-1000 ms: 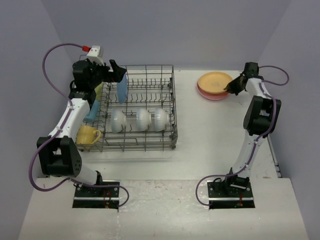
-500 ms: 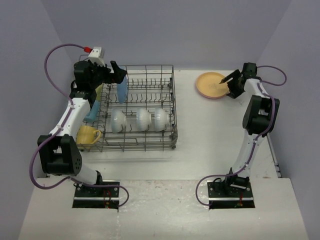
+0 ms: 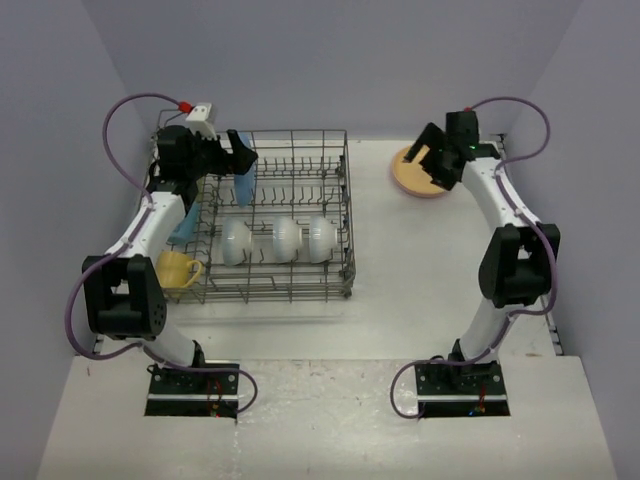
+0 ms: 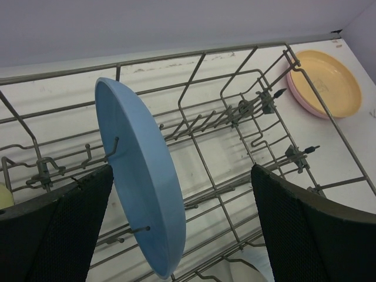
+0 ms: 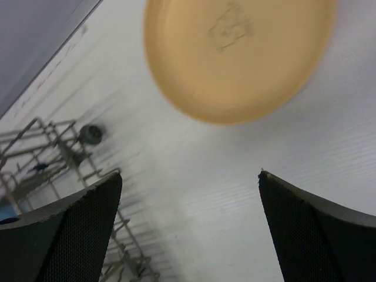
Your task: Unload the mixed dishes from the dish rack
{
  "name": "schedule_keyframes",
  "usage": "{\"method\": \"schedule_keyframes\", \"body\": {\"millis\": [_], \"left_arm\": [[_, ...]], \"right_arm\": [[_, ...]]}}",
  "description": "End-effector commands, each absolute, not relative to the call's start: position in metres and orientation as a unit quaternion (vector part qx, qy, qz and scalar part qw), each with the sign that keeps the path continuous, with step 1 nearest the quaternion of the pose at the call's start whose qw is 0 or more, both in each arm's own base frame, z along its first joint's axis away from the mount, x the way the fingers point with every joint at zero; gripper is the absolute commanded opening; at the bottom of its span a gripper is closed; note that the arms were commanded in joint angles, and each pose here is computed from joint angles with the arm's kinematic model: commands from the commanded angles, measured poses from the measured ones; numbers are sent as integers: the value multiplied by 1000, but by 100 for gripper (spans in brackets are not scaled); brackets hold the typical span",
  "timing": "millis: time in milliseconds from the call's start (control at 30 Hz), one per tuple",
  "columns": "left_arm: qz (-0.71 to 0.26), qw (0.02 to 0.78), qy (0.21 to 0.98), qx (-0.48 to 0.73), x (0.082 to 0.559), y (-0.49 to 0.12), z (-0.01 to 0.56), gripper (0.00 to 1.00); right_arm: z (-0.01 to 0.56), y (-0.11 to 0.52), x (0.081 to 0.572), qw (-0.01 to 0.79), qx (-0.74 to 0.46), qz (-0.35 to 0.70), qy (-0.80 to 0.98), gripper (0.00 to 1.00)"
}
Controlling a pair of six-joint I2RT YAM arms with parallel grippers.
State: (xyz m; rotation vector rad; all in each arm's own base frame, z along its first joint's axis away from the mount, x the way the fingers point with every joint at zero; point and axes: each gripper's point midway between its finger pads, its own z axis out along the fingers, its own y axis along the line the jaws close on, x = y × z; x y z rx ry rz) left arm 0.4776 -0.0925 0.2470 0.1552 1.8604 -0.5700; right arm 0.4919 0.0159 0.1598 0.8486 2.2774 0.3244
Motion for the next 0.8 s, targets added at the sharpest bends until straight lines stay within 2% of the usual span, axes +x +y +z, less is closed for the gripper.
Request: {"method": "schedule_keyframes", "body": {"millis": [0, 200, 400, 500, 533, 600, 633, 733, 767], "left_arm": [[-240, 553, 794, 75, 481, -93, 242, 100], [-236, 544, 803, 67, 483, -91, 231, 100], [-235, 537, 808, 62, 483, -91, 223, 100], [-236, 533, 810, 60, 485, -91, 219, 100], [-237, 529, 812, 59, 486, -91, 215, 100], [-237, 527, 814, 57, 488, -90, 213, 100], [-238, 526, 814, 59, 489, -92, 212, 100], [-243, 527, 812, 60, 490, -93, 214, 92], [-245, 527, 811, 60, 491, -93, 215, 88]], "right_arm": [[192, 114, 473, 344, 198, 176, 901, 99], [214, 220, 455, 354, 109, 237, 898, 99], [194, 237, 454, 342, 100, 196, 914, 95], [181, 245, 449, 331, 90, 188, 921, 84], [178, 247, 447, 328, 87, 186, 922, 76], [171, 251, 444, 322, 84, 177, 926, 68], [169, 252, 444, 321, 85, 174, 927, 68], [157, 252, 442, 309, 91, 166, 932, 54], [154, 252, 442, 305, 93, 164, 933, 41]]}}
